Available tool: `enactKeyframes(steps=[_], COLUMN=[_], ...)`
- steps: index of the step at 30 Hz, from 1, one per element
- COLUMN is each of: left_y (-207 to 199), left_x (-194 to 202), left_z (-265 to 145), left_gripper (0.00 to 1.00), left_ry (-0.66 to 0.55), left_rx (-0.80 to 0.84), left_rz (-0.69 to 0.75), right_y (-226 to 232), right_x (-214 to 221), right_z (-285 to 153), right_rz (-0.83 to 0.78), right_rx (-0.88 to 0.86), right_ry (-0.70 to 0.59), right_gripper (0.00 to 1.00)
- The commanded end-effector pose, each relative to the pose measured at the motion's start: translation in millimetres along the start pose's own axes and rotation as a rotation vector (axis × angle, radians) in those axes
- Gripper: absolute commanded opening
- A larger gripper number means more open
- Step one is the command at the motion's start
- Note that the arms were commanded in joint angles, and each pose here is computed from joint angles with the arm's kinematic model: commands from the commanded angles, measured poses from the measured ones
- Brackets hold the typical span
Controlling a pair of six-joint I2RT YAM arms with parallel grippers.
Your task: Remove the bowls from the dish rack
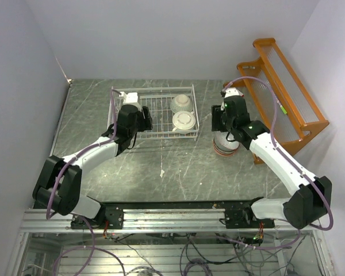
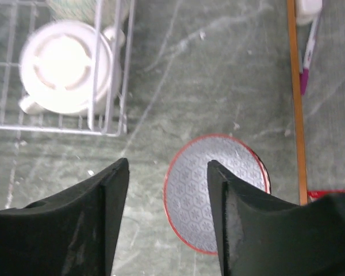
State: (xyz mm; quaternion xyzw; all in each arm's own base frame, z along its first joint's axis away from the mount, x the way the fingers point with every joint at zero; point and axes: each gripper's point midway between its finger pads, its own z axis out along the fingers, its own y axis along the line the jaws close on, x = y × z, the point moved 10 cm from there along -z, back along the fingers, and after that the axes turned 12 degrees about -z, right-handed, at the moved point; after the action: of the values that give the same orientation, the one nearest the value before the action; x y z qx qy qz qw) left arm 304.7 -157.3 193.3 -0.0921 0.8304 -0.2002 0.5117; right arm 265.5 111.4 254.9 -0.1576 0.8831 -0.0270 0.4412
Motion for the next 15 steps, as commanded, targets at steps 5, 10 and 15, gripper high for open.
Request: enactKeyframes(steps=[5, 10, 15], left_y=[3, 7, 9], left_x=[7, 17, 17], left_z=[-15, -28, -38], left_gripper=[0.72, 0.72, 0.75], left_ry=[-0.051, -0.035, -0.034], left_rx=[0.034, 0.068, 0.073], left_rz=[-0.040, -0.076, -0.080], right_y=[17, 30, 51], right_x=[-70, -100, -117], right_z=[27, 50, 83], right_rz=[0.110, 0.149, 0.109], right_rx=[-0.137, -0.211, -0.215], right_ry=[-0.257, -0.318, -0.324], right_gripper=[0.64, 0.67, 0.73])
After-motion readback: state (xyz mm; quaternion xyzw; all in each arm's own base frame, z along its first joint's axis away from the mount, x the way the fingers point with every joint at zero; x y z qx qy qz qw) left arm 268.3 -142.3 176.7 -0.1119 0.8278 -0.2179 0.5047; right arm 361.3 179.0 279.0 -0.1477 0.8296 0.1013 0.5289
